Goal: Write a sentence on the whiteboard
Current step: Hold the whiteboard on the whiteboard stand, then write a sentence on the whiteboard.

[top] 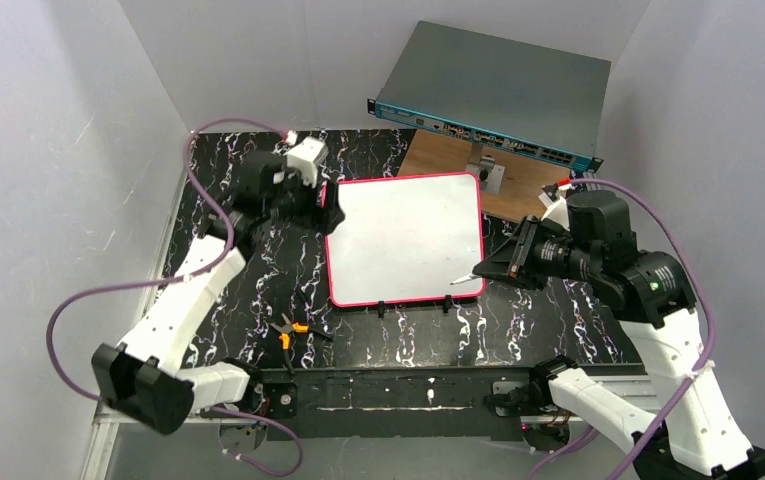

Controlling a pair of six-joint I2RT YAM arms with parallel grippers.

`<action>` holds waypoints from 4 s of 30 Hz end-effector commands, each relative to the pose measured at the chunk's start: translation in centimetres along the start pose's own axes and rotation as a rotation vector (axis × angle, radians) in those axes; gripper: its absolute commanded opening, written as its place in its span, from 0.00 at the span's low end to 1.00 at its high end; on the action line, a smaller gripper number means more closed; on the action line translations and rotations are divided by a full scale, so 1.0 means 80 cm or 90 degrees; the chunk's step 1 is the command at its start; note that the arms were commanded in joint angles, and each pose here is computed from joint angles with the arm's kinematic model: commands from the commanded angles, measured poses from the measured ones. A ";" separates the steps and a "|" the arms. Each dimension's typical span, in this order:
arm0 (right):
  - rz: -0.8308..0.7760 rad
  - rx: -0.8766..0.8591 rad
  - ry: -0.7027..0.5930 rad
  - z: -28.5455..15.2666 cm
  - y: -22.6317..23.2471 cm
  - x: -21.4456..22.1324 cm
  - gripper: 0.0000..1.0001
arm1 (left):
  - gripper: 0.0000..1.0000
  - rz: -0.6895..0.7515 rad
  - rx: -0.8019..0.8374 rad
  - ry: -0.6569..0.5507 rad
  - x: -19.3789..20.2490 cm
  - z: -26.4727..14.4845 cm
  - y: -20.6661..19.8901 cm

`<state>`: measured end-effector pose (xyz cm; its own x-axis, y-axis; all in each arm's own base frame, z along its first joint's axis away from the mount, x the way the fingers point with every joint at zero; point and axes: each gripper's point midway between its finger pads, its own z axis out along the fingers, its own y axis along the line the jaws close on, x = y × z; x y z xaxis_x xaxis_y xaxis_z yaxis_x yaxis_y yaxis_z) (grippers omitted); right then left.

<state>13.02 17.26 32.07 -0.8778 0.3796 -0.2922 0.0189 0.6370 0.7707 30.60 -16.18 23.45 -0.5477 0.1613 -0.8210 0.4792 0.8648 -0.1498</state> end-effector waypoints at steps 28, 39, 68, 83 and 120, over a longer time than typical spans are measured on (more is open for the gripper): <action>-0.127 -0.018 0.056 -0.011 -0.007 0.023 0.01 | 0.80 0.053 0.344 0.124 -0.107 0.172 -0.070; -0.122 0.025 0.088 -0.016 -0.005 0.019 0.01 | 0.77 0.030 0.416 0.107 -0.101 0.176 -0.069; -0.093 0.026 0.101 0.001 -0.006 0.016 0.01 | 0.24 -0.023 0.441 0.161 -0.049 0.178 -0.074; -0.108 0.011 0.056 0.006 -0.011 0.009 0.01 | 0.00 -0.043 0.365 0.103 -0.069 0.120 -0.076; -0.136 -0.033 -0.062 0.024 -0.026 -0.010 0.01 | 0.00 0.127 0.286 0.015 -0.032 0.065 -0.128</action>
<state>14.05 16.94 28.88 -0.8483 0.2842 -0.4469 -0.1429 0.6897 0.7099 30.89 -26.96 20.94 -0.5506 0.3075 -0.7761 0.7485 0.5934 -0.2959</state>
